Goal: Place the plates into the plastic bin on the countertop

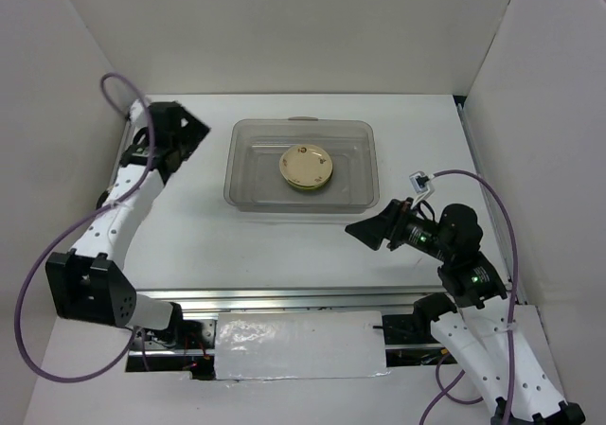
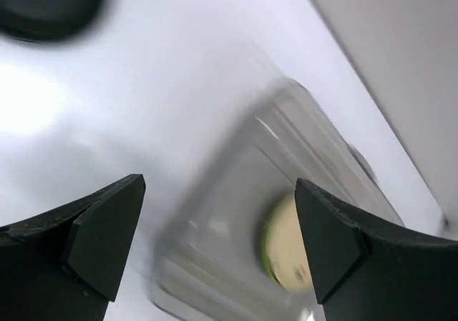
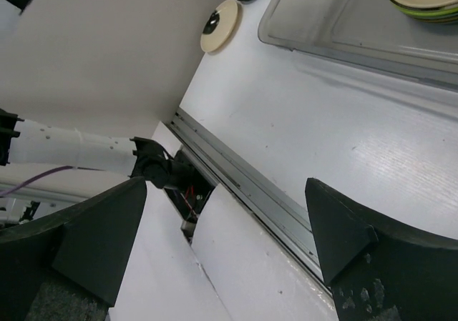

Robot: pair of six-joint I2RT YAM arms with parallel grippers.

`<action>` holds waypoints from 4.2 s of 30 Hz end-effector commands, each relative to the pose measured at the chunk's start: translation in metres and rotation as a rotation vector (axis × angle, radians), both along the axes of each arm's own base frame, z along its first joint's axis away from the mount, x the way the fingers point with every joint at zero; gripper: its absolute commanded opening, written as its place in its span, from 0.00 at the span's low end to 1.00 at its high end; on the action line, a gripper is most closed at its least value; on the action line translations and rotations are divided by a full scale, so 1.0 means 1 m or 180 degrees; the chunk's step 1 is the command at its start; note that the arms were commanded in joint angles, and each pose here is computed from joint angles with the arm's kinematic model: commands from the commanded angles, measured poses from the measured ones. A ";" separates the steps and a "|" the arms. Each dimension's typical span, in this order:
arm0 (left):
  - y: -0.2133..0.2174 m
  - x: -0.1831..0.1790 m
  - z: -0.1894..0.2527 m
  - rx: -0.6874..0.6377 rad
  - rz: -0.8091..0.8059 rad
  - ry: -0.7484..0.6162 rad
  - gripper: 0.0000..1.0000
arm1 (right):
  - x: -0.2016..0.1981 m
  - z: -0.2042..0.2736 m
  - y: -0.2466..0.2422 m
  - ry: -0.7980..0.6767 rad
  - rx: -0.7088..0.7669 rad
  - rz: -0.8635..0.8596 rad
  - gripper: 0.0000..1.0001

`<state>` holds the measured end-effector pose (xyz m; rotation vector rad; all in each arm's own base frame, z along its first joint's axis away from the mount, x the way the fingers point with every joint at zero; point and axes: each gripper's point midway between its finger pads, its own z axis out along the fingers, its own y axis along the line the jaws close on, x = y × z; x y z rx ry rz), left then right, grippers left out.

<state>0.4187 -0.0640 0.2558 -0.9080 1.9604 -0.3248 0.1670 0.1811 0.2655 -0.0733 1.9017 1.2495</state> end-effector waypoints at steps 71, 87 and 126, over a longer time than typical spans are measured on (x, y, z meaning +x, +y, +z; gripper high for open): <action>0.189 0.055 -0.255 -0.1047 0.2942 0.0296 0.28 | -0.033 -0.007 0.045 -0.0376 0.0239 0.1049 1.00; 0.205 0.075 -0.255 -0.1135 0.2671 0.0243 0.35 | -0.031 -0.009 0.043 -0.0366 0.0199 0.0989 1.00; 0.143 0.077 -0.034 -0.1205 0.1023 -0.0993 0.00 | -0.008 -0.011 0.028 -0.0362 -0.0057 0.0478 1.00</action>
